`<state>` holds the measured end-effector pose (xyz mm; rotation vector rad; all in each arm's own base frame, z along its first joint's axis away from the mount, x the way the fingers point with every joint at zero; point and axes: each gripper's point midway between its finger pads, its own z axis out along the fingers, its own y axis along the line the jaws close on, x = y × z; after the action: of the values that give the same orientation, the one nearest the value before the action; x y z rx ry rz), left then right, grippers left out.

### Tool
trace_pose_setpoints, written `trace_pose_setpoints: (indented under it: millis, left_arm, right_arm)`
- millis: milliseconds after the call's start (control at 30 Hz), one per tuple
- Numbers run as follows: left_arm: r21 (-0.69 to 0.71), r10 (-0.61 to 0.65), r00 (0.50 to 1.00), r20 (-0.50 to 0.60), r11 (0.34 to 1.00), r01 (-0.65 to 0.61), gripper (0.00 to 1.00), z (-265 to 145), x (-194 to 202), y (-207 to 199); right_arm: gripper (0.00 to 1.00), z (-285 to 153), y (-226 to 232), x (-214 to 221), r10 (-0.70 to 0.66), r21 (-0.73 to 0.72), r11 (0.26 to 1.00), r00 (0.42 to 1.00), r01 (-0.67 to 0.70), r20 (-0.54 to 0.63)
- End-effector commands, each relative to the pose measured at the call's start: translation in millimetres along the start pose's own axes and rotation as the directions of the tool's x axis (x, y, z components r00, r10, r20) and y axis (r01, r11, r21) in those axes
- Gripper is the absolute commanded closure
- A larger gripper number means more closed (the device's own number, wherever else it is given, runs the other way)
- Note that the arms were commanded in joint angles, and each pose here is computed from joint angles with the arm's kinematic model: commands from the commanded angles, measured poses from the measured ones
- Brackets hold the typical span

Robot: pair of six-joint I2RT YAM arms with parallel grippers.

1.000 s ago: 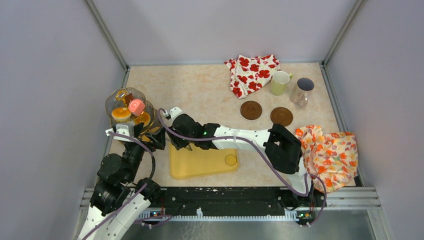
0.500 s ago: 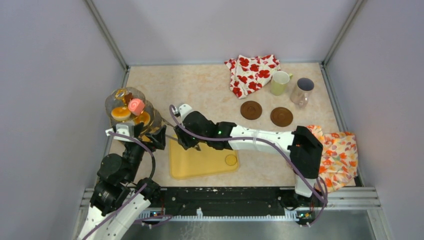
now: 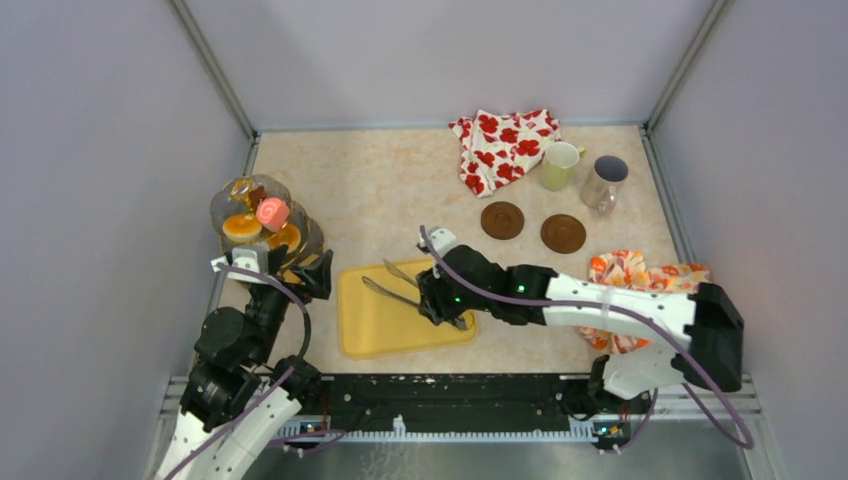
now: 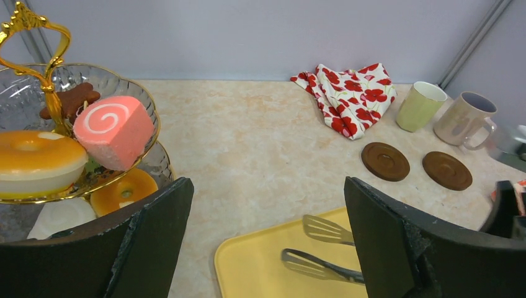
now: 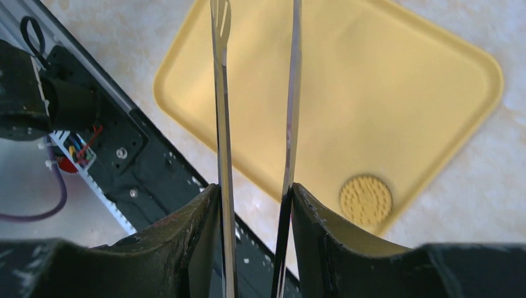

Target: Serve the afternoon tea

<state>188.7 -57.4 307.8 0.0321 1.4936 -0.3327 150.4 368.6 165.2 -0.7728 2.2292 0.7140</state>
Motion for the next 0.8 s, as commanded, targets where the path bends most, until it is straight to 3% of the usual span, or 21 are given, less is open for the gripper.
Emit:
trace_pose_setpoints:
  millis: [0,367,767]
  left_arm:
    - [0.014,-0.003,1.000,0.020,1.000,0.003,0.01,3.0,-5.1,-3.6]
    - [0.023,-0.005,1.000,0.019,1.000,0.004,0.01,3.1,-5.2,-5.3]
    - [0.024,-0.005,1.000,0.020,1.000,0.005,0.01,2.6,-5.6,-5.4]
  right_arm:
    - [0.56,-42.6,-20.2,22.5,0.102,0.055,0.993,0.995,-0.101,-0.009]
    - [0.57,-107.4,-44.9,70.9,0.260,0.093,0.963,0.963,-0.253,-0.070]
    - [0.57,-128.1,-64.8,107.5,0.294,0.196,0.945,0.940,-0.261,-0.171]
